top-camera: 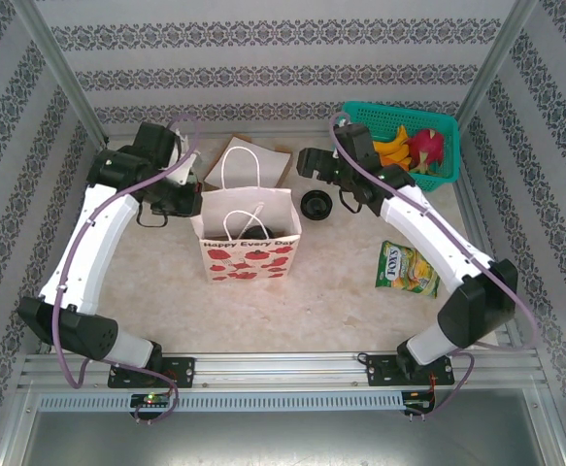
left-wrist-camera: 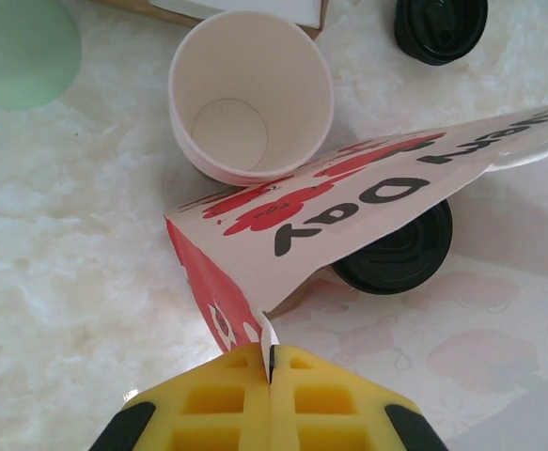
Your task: Pack the takeout coffee
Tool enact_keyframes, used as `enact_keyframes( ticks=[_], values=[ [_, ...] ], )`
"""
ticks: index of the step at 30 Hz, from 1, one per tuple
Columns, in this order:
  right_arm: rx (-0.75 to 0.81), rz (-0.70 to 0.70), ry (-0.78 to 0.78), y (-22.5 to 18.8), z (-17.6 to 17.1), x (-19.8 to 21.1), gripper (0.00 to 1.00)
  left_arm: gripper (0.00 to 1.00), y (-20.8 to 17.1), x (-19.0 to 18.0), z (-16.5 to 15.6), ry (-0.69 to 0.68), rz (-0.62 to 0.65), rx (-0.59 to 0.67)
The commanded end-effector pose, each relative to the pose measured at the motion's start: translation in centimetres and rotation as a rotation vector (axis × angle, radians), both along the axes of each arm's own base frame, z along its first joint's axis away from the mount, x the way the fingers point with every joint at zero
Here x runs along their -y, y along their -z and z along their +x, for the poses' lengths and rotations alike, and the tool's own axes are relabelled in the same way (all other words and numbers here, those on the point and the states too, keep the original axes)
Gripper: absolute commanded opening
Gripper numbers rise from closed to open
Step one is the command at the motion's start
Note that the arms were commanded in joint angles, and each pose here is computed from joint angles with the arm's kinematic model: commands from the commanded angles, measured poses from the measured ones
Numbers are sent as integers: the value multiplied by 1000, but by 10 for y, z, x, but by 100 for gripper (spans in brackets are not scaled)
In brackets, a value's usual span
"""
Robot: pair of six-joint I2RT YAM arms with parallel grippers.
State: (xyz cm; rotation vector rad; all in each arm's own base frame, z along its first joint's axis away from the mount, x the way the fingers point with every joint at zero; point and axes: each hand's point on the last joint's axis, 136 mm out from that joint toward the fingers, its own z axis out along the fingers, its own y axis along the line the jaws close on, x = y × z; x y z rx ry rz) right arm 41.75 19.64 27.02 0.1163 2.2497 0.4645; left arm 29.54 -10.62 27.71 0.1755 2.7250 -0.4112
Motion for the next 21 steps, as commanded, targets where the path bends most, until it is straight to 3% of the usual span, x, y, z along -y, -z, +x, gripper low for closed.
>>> enact_keyframes(
  ticks=[1, 9, 15, 21],
  values=[
    [-59, 21, 10, 13, 9, -8, 98, 0, 7, -18, -12, -56, 19, -55],
    [-192, 23, 35, 75, 37, -35, 95, 0, 11, -54, -17, -114, 55, -60],
    [-264, 51, 112, 123, 56, -63, 81, 0, 8, -69, -9, -192, 55, -21],
    [-277, 33, 140, 159, 74, -90, 63, 2, 8, -60, -3, -176, -7, 6]
  ],
)
